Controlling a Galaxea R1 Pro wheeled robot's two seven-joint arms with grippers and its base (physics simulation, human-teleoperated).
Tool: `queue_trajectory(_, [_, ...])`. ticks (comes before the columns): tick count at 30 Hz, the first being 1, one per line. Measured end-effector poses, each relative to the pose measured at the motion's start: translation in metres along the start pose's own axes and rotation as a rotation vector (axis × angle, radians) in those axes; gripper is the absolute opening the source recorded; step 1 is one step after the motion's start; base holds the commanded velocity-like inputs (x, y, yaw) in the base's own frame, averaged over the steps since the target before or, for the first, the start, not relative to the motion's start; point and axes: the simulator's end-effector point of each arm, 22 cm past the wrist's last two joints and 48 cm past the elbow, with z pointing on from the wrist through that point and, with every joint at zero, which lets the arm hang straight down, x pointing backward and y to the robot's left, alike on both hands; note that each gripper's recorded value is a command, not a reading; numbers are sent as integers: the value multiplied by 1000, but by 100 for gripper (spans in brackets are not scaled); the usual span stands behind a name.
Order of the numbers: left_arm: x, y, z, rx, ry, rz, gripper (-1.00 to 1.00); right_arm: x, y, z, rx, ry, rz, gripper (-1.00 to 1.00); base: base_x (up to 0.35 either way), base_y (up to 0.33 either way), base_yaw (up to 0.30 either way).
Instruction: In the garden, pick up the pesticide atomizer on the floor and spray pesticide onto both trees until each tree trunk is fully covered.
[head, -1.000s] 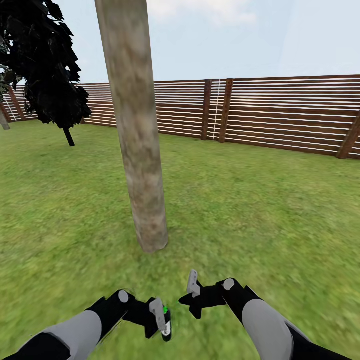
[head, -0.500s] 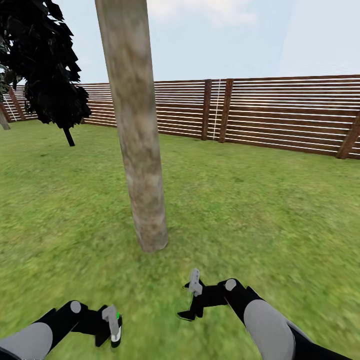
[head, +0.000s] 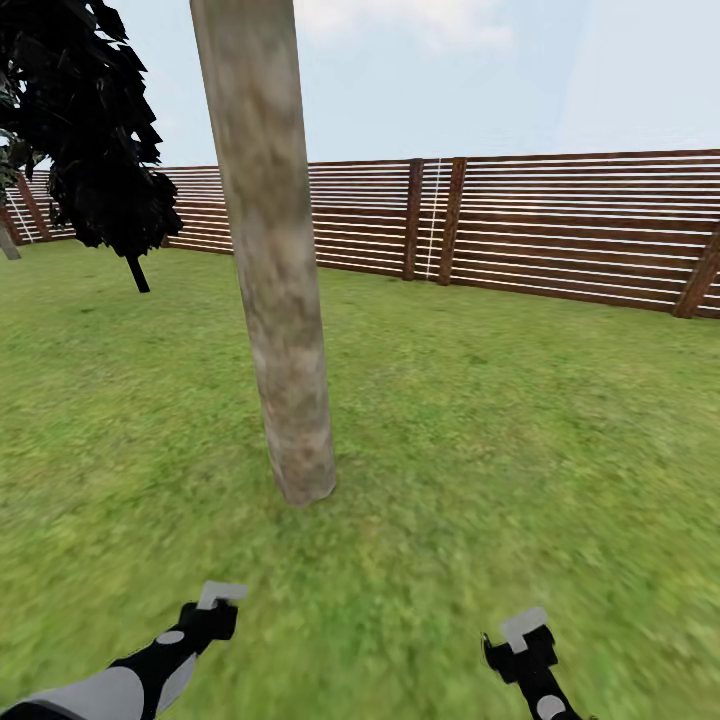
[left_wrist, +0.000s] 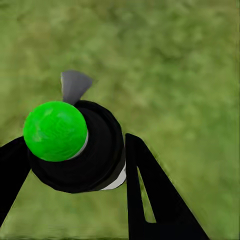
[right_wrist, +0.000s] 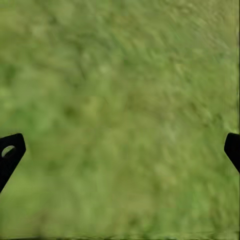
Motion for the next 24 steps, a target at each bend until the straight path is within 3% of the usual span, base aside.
queue_trajectory(1, [3, -3, 0, -21, 4, -4, -100, 6, -6, -1, 22, 15, 38, 100, 0, 0, 0])
queue_trajectory(3, [11, -30, -1, -6, 15, -8, -100, 14, -12, -3, 46, 33, 83, 100, 19, 0, 0])
queue_trajectory(6, [21, -54, -4, 10, 28, -25, -100, 18, -12, -4, 52, 41, 99, 100, 242, 0, 0])
queue_trajectory(9, [53, -60, -11, 11, 62, -34, -100, 18, -10, -5, 51, 42, 104, 100, 327, 0, 0])
queue_trajectory(12, [63, -63, -13, 16, 74, -34, -100, 18, -10, -5, 54, 42, 106, 100, 334, -33, -24])
queue_trajectory(14, [45, -69, -10, 31, 44, -23, -100, 18, -11, -5, 56, 42, 107, 100, 306, -117, -210])
queue_trajectory(18, [20, -85, -6, 68, 90, -17, -100, 18, -10, -5, 56, 43, 109, 100, 293, -136, -256])
queue_trajectory(20, [-6, -94, -5, 88, 72, -14, -100, 18, -10, -5, 55, 44, 109, 100, 292, -140, -266])
queue_trajectory(24, [-16, -90, -5, 83, 60, -22, -100, 18, -7, -5, 50, 44, 110, 100, 322, -61, -253])
